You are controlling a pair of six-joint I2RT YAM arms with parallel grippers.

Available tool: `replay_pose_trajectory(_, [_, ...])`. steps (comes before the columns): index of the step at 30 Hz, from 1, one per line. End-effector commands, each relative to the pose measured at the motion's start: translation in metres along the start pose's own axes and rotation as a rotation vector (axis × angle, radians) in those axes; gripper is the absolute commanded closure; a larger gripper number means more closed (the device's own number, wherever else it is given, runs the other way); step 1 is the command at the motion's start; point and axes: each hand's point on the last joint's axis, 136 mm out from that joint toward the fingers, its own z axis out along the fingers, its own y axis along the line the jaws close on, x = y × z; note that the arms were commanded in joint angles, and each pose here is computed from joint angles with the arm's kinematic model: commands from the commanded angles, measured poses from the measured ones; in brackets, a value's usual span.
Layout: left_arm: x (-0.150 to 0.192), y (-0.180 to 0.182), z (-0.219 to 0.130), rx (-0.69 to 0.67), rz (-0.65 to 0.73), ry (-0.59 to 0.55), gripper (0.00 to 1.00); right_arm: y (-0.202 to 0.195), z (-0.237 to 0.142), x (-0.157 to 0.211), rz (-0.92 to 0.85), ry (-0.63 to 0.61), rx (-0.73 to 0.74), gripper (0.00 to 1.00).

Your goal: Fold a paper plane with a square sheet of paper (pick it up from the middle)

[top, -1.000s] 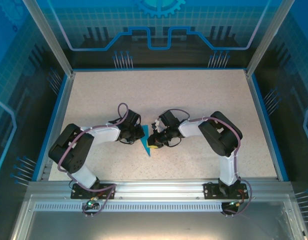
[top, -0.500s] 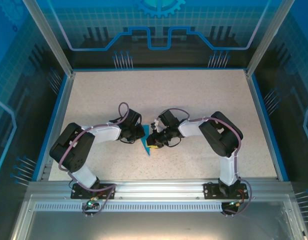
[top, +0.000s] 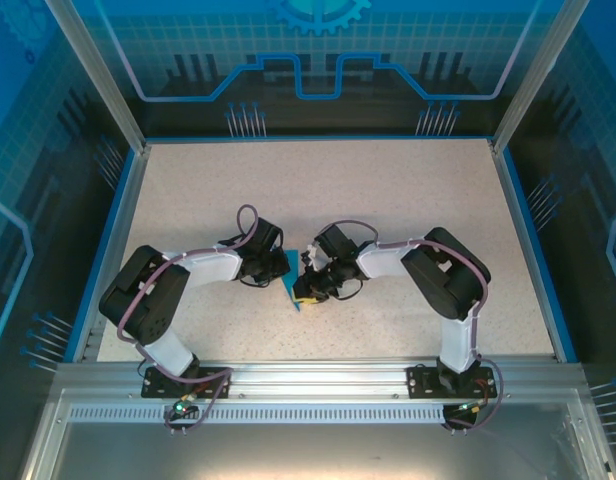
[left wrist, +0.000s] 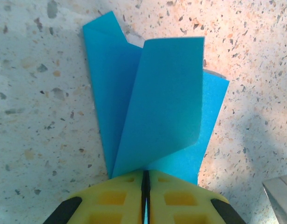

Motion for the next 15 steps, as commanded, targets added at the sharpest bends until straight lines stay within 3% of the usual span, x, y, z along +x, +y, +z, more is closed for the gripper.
replay_pose_trajectory(1, [0.003,0.013,0.002,-0.053,0.0,-0.001,0.87,0.003,-0.004,0.012,-0.003,0.012,0.017,0.81])
replay_pose_trajectory(7, [0.002,0.01,-0.002,-0.04,-0.005,-0.009,0.87,-0.004,0.001,0.011,0.0,0.013,0.034,0.9])
replay_pose_trajectory(15, [-0.004,-0.007,-0.02,0.03,-0.004,-0.038,0.85,-0.013,0.012,0.017,-0.012,0.051,0.064,0.92])
